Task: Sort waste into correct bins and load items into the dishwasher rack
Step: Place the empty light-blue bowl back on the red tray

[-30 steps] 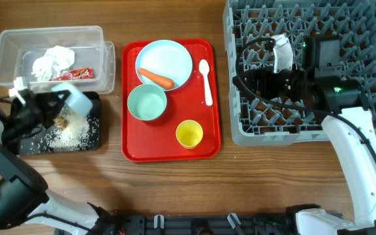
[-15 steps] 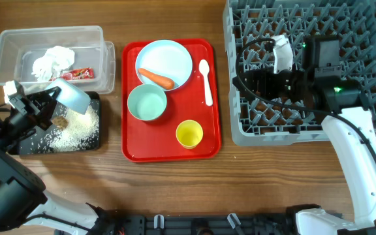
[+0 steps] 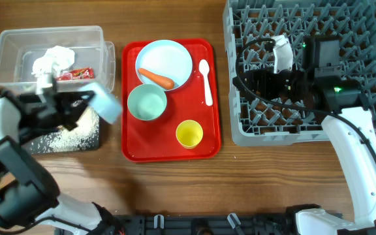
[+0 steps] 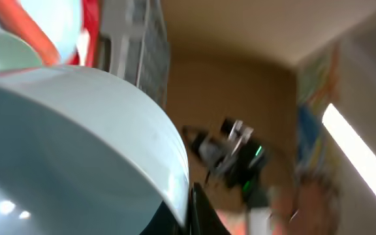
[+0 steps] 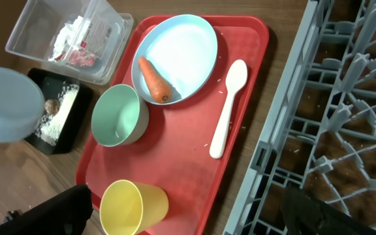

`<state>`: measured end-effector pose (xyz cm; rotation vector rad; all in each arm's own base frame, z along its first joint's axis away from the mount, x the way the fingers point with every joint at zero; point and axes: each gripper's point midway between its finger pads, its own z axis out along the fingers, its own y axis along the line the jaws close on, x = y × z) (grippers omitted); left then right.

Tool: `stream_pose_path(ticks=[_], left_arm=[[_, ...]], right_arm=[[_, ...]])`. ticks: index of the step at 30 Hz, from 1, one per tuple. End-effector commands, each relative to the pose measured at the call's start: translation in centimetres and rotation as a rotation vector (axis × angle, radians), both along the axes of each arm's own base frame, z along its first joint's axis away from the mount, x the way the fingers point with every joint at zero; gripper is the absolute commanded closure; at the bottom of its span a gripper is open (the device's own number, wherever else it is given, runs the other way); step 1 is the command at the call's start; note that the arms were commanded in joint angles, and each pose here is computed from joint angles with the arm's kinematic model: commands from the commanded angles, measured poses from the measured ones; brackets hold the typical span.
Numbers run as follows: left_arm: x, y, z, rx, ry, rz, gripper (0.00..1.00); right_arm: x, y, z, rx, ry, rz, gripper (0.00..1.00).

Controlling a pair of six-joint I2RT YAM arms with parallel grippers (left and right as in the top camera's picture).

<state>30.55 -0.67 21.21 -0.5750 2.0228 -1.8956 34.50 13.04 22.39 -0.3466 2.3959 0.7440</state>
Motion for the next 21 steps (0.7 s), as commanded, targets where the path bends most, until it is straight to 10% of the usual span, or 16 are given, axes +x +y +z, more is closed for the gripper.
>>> stream_pose_path(ticks=[1,9,13,16,21], left_arm=[[-1.7,-6.0,0.9,0.140,-0.228,-0.235,0.96],[-3.6,-12.8,0.6,0.150,-0.344,-0.480,0.96],[0.5,-12.2,-1.1,0.180,-0.286,-0.422,0.96],[6.4,-10.9,-5.0,0.409,-0.045,-0.267,0.96],[5.8,-15.7,-5.3,0.667,-0.114,-0.309,0.96]], right_arm=[[0.3,0.0,0.5,-0.003,-0.014,-0.007,0.05],[0.2,0.0,0.4,0.007,0.005,-0.022,0.05],[0.3,0.0,0.5,0.010,0.001,-0.025,0.05],[0.2,0.0,0.4,0.013,0.012,-0.029,0.05],[0.0,-0.1,0.3,0.009,0.021,-0.026,0.05]])
